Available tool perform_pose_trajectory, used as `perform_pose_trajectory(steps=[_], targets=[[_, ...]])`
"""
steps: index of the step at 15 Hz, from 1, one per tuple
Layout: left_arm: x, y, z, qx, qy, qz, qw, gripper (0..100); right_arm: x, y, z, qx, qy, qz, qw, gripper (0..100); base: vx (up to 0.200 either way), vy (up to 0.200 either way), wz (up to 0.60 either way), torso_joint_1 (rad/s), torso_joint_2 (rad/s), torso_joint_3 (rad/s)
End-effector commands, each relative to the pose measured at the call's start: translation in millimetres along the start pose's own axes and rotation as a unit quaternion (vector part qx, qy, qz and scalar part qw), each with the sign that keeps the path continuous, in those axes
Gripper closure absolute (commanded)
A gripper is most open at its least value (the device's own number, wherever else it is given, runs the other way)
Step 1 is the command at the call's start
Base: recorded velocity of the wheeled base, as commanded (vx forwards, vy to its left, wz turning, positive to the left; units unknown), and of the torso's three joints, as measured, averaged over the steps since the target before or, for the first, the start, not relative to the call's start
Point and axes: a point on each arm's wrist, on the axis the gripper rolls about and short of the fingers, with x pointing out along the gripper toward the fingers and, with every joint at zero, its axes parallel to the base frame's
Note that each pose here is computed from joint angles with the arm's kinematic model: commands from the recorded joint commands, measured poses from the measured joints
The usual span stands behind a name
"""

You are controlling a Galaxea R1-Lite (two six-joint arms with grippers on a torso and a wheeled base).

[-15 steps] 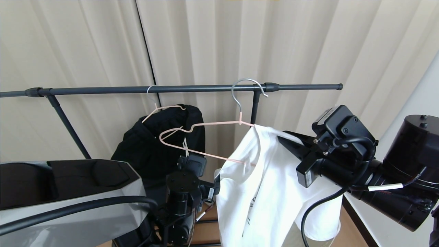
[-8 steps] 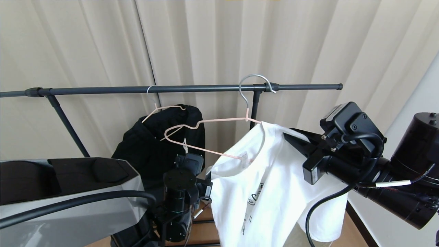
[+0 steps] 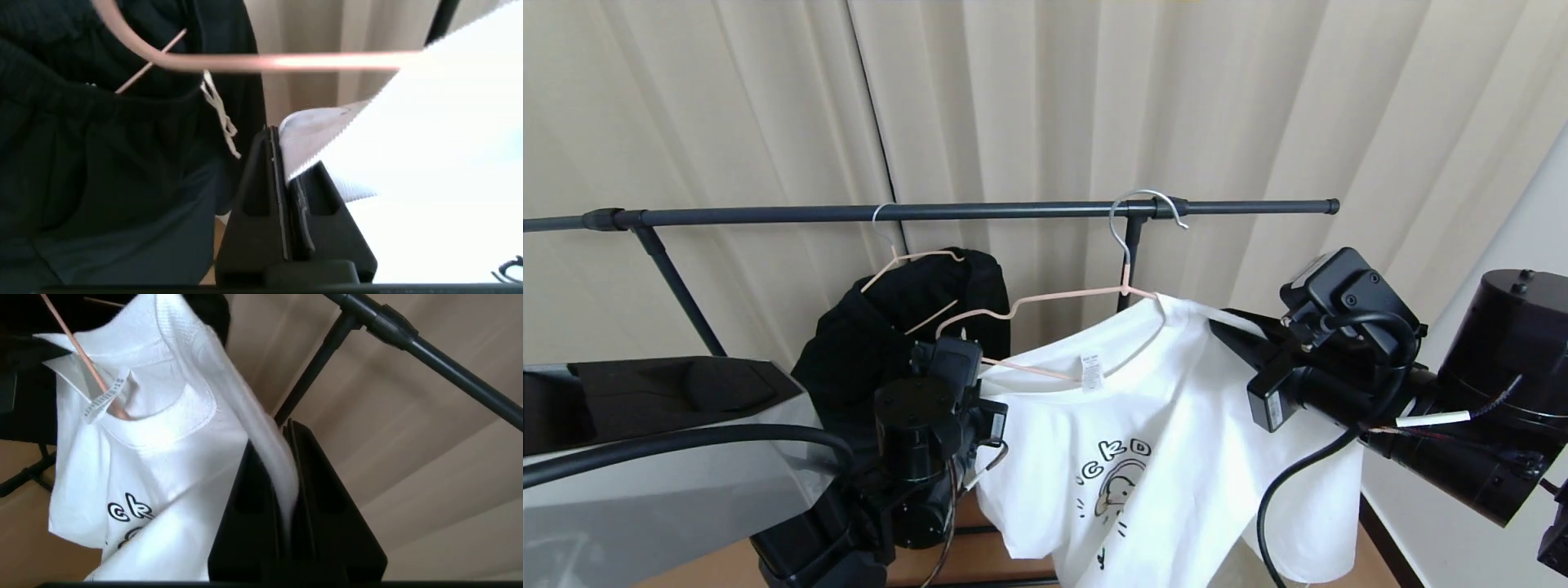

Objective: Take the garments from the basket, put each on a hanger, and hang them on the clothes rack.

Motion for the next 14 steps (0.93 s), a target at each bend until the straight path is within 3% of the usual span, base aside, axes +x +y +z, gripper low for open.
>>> perform_pose_trajectory(steps=[1, 6, 11, 14], targets=[[3, 5.6, 3, -0.004, -0.004, 0.009, 0.9999, 100, 1, -0.2, -3.2, -0.001, 0.006, -0.001, 1.0, 100, 0.0, 0.0, 0.0, 0.0, 0.0, 0.0], [9, 19.7, 8, -0.005, -0.01, 0.032, 0.9994, 100, -1, -9.8, -14.0, -0.023, 0.023, -0.009, 0.9994, 100, 0.0, 0.0, 0.0, 0.0, 0.0, 0.0], [9, 22.3, 13, -0.01, -0.016, 0.035, 0.9992, 100, -4, -17.3, -25.5, -0.068, 0.038, -0.008, 0.9969, 100, 0.0, 0.0, 0.0, 0.0, 0.0, 0.0], [10, 25.1, 13, -0.011, -0.016, 0.04, 0.999, 100, -4, -22.4, -26.6, -0.069, 0.039, -0.014, 0.9968, 100, 0.0, 0.0, 0.0, 0.0, 0.0, 0.0]])
